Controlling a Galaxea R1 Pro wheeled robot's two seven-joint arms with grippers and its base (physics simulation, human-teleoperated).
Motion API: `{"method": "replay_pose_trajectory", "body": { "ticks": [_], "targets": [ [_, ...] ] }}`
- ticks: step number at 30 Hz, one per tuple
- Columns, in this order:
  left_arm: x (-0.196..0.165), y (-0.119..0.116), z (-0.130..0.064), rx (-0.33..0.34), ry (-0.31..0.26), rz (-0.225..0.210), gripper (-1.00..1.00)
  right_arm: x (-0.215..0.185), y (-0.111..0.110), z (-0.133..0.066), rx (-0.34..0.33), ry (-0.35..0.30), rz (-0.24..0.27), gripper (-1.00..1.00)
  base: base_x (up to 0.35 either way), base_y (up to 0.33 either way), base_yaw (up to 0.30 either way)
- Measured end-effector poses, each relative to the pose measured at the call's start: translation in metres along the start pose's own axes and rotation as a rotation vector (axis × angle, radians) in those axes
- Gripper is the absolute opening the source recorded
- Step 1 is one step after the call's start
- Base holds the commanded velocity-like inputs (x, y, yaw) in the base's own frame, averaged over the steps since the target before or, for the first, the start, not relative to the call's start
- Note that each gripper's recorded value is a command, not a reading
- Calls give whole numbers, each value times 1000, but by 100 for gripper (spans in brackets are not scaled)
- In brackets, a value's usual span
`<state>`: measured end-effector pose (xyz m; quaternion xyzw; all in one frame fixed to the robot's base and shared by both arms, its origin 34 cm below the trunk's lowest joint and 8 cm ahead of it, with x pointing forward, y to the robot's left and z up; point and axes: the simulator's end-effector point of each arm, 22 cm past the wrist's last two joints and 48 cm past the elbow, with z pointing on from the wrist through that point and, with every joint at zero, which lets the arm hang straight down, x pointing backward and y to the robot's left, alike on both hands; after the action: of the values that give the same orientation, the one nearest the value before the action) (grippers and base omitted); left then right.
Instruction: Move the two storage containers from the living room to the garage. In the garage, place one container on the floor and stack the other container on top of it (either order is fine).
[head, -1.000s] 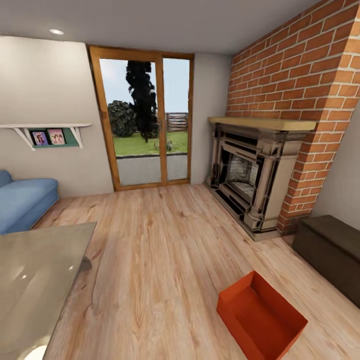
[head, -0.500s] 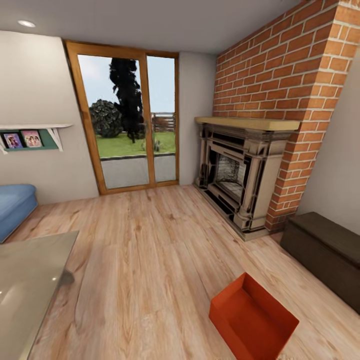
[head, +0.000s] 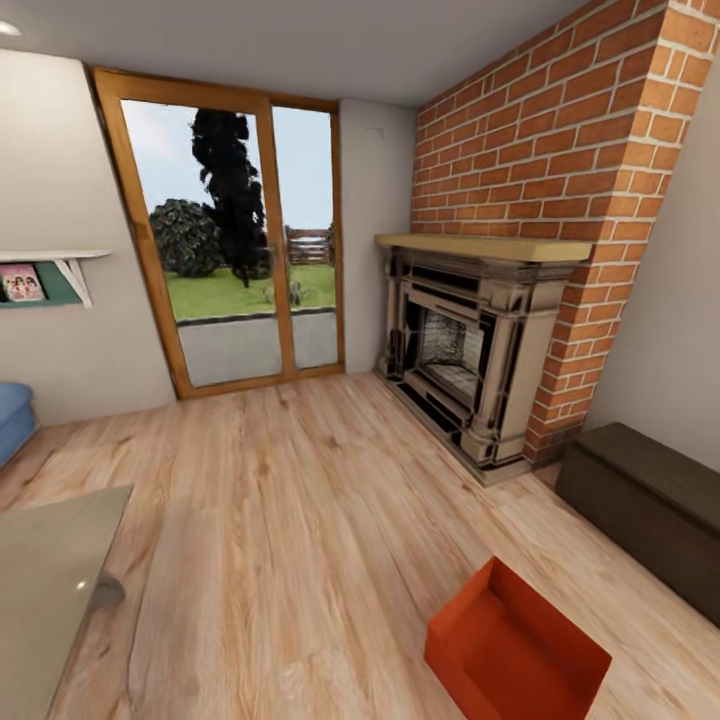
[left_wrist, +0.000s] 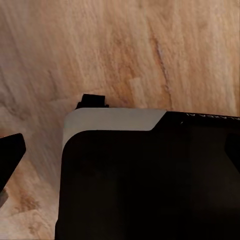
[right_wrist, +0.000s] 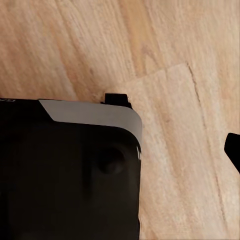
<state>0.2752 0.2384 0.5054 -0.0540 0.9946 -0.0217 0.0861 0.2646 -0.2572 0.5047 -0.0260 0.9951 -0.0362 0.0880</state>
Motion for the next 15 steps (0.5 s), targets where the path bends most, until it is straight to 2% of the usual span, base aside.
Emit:
{"method": "replay_pose_trajectory", "body": {
  "ticks": [6, 15],
  "targets": [
    [0, 0, 0, 0, -1, 0, 100, 0, 0, 0, 0, 1, 0, 100, 239, 149, -219],
    [0, 0, 0, 0, -1, 0, 100, 0, 0, 0, 0, 1, 0, 100, 160, 17, -243]
  ]
}}
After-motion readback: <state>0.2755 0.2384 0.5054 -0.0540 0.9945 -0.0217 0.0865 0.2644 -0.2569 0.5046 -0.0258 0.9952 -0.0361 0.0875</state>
